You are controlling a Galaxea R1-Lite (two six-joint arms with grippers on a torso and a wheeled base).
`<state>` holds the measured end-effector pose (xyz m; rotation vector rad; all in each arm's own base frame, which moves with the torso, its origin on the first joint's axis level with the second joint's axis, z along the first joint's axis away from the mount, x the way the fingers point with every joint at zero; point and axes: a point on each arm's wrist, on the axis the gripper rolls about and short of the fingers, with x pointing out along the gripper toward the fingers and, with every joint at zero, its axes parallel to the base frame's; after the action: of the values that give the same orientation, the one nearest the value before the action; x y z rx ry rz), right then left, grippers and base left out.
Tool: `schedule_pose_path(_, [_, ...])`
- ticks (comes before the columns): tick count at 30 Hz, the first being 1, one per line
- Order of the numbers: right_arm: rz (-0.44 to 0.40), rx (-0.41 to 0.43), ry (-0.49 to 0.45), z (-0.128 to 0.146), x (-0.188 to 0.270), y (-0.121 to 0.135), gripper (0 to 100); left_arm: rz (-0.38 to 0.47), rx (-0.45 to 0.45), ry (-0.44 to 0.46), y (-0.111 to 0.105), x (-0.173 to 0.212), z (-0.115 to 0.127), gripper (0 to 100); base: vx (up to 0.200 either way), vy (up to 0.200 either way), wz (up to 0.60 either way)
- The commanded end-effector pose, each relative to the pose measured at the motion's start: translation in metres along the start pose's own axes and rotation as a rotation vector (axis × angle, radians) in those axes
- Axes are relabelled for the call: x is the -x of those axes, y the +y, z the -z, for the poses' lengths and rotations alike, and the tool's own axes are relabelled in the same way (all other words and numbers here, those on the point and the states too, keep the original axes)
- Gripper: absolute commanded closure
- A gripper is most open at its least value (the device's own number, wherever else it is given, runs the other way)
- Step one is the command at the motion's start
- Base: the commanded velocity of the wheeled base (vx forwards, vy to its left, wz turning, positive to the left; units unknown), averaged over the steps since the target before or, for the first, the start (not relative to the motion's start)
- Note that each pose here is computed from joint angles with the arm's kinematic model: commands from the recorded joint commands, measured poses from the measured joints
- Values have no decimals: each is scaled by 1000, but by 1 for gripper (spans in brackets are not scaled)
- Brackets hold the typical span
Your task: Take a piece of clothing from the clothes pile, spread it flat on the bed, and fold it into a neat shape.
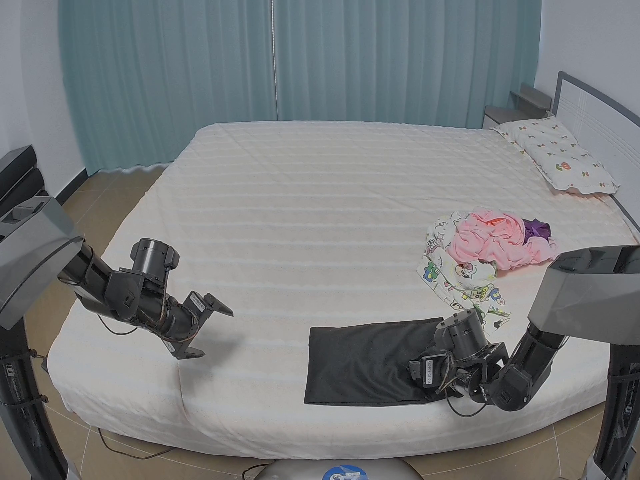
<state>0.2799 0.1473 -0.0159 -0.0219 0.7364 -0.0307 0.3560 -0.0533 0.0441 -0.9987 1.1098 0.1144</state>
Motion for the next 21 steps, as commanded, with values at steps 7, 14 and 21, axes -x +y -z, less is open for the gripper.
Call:
schedule_pose_path(7, [-7, -201, 44, 10, 30, -61, 0, -8, 0, 2, 1, -3, 1, 0, 0, 0, 0])
schedule_pose_path(14, [-1, -246, 86, 30, 32, -80, 0, -10, 1, 2, 1, -3, 1, 0, 0, 0, 0])
schedule_pose_path(21, [-4, -323, 45, 42, 40, -102, 0, -10, 1, 2, 1, -3, 1, 0, 0, 0, 0])
